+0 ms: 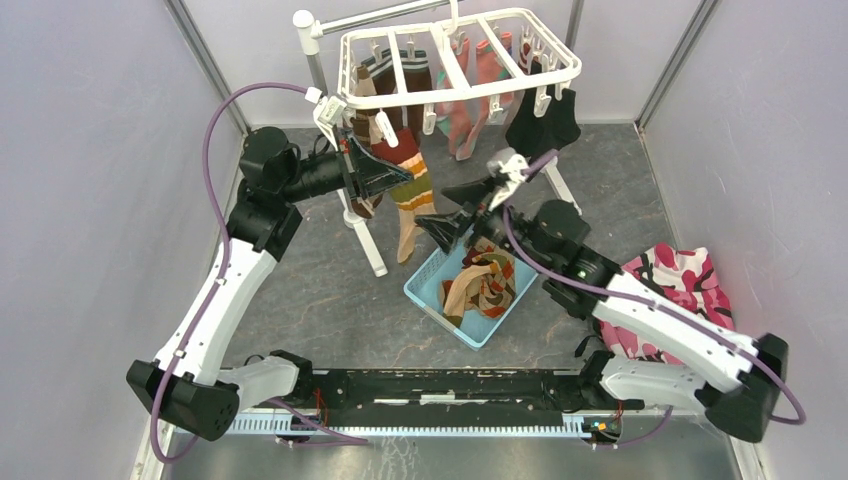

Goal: Remove the socks clipped to the hanger
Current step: Remove the sock from the hanger.

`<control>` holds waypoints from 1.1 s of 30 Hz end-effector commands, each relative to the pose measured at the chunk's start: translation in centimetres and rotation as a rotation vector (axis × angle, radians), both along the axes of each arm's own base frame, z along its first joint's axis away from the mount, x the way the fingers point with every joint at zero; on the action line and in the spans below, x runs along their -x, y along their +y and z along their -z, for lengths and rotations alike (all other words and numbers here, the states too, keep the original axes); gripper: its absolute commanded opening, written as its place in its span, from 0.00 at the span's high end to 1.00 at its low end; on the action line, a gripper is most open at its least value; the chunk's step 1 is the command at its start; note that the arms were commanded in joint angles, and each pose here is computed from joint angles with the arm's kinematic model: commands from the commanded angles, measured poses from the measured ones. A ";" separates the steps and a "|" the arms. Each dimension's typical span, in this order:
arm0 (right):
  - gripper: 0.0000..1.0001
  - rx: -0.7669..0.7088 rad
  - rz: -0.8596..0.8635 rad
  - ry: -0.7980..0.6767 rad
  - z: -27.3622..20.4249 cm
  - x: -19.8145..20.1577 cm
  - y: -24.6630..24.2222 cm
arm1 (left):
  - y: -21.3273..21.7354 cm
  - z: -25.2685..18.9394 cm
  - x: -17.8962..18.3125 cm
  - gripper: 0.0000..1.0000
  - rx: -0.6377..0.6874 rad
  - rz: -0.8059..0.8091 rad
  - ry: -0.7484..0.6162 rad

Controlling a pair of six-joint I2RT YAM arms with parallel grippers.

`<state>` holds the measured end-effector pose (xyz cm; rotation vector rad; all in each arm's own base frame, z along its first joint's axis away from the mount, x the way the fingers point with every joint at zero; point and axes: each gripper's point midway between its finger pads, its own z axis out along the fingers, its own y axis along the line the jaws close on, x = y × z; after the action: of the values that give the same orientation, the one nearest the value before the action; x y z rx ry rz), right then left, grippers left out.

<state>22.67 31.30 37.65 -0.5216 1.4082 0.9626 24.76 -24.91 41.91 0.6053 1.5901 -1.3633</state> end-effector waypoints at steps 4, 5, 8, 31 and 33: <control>0.35 -0.061 -0.214 -0.031 -2.7 0.7 5.3 | 0.1 -2.2 1.8 0.98 0.044 0.030 -0.031; 0.46 -0.074 -0.221 -0.027 -3.0 0.8 5.4 | 0.1 -2.2 1.8 0.97 0.044 0.029 -0.032; 0.95 -0.112 -0.213 -0.021 -4.1 1.0 4.8 | 0.3 -1.8 1.9 0.69 0.035 0.020 -0.030; 1.00 -0.198 -0.420 0.134 -3.2 5.0 0.0 | -1.4 5.8 6.2 0.14 -0.080 0.233 0.018; 1.00 -0.213 -0.458 0.153 -3.3 5.2 0.4 | -1.4 6.2 5.9 0.16 -0.111 0.219 -0.020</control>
<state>19.02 31.27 39.40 -0.6008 1.3856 1.4065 19.15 -26.13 34.62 0.7488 1.7400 -1.5083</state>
